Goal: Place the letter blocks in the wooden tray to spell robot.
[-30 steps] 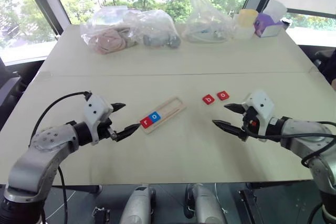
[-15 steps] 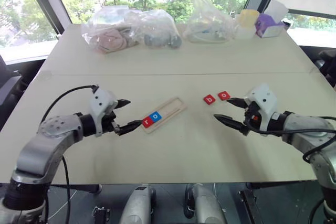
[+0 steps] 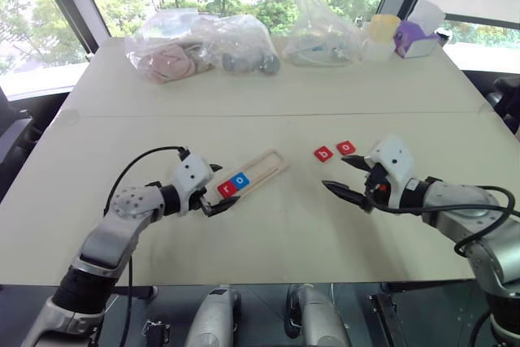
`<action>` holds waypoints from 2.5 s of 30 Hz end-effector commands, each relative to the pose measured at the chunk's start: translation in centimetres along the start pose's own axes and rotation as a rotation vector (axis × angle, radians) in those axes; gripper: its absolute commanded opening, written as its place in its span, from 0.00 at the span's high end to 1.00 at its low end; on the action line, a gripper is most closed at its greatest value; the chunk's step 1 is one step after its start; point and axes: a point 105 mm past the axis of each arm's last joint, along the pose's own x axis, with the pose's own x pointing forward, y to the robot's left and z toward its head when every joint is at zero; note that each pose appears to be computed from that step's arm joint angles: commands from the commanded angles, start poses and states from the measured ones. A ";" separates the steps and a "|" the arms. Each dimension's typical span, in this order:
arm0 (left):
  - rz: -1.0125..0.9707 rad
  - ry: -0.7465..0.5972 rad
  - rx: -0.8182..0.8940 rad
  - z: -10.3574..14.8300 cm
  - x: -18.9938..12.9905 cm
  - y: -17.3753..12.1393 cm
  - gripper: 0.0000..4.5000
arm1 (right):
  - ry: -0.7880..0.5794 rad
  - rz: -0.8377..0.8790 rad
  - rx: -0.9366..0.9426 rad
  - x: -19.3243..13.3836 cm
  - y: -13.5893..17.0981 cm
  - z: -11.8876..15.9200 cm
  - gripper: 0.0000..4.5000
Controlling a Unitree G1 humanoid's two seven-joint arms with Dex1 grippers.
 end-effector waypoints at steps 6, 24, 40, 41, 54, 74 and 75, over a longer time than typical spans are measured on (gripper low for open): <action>0.008 -0.001 0.041 -0.5 1.2 0.0 0.00 | -0.035 -0.015 -0.052 -0.3 0.4 1.0 0.20; 0.007 0.083 -0.019 -3.2 1.6 -0.7 0.12 | -0.036 -0.023 -0.057 0.1 0.8 1.0 0.20; -0.271 0.026 0.020 -1.8 1.3 -4.6 0.45 | -0.029 -0.050 -0.069 0.0 0.4 1.1 0.20; -0.304 0.019 0.041 -1.7 1.3 -5.0 0.45 | -0.028 -0.050 -0.070 -0.1 0.4 1.1 0.20; -0.453 0.028 0.156 -3.0 2.1 -6.5 0.45 | -0.033 -0.060 -0.084 0.1 0.4 1.3 0.20; -0.489 0.046 0.198 -4.2 2.5 -6.1 0.01 | -0.040 -0.096 -0.092 0.1 0.5 1.2 0.20; -0.490 0.043 0.198 -4.2 2.5 -6.1 0.01 | -0.040 -0.095 -0.093 0.1 0.5 1.2 0.20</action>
